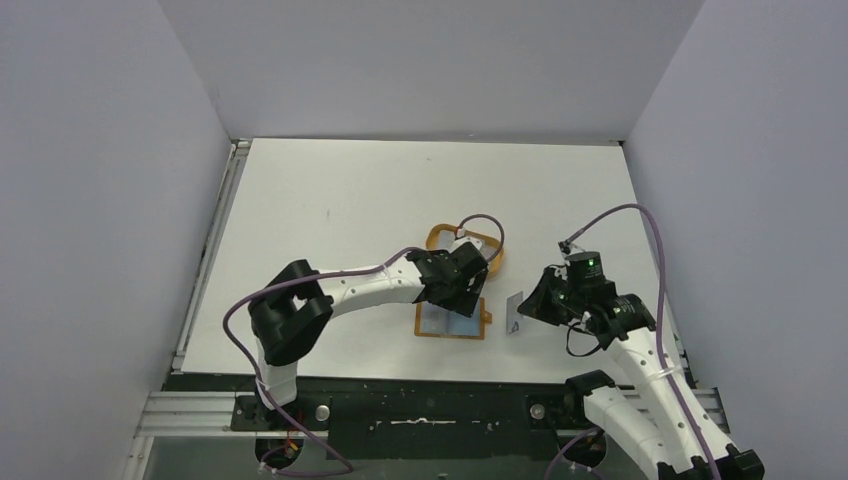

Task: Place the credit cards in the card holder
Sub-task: Turn over the card slot in the card holder.

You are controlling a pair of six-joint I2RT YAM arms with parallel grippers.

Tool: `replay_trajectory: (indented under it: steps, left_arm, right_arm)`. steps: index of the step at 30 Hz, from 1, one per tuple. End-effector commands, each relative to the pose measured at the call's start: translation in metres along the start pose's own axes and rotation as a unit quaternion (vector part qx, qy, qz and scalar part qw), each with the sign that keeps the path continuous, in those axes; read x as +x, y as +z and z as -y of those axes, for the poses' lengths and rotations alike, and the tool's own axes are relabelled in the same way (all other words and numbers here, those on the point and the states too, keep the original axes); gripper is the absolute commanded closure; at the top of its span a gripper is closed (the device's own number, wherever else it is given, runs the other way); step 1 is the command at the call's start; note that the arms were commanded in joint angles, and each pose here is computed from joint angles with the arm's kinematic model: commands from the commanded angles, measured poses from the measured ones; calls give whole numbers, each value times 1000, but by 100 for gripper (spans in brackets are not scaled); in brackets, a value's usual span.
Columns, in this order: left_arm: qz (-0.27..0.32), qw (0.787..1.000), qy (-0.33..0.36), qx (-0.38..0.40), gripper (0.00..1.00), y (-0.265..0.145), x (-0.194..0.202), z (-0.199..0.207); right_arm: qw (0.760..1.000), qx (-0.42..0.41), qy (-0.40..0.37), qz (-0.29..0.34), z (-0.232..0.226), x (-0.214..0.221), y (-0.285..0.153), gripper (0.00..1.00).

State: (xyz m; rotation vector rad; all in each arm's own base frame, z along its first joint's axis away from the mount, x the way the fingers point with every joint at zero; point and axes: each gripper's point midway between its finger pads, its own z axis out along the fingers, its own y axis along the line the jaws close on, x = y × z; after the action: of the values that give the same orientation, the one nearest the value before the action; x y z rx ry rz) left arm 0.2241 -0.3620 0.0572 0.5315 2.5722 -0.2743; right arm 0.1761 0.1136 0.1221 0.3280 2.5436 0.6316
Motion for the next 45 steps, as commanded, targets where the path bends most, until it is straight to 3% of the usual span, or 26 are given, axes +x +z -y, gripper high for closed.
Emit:
replay_trajectory:
  steps: [1, 9, 17, 25, 34, 45]
  left_arm:
    - [13, 999, 35, -35, 28, 6, -10, -3]
    - [-11, 996, 53, -73, 27, 24, 10, -14]
    - [-34, 995, 50, -78, 50, 33, 28, -21]
    - [-28, 996, 42, -74, 66, 32, 30, -25]
    - [-20, 997, 33, -73, 72, 30, 33, -31]
    - [-19, 997, 27, -72, 80, 30, 33, -33]
  right_arm:
    - [999, -5, -22, 23, -1, -7, 2, 100]
    - [999, -6, -32, 19, -4, -4, 6, 100]
    - [998, -1, -56, 15, -11, 0, 12, 100]
    - [996, -54, -64, -12, -35, 10, 24, 100]
    - [991, -110, -53, -61, -57, 20, 52, 100]
    - [994, -64, -15, -88, -39, 29, 70, 100]
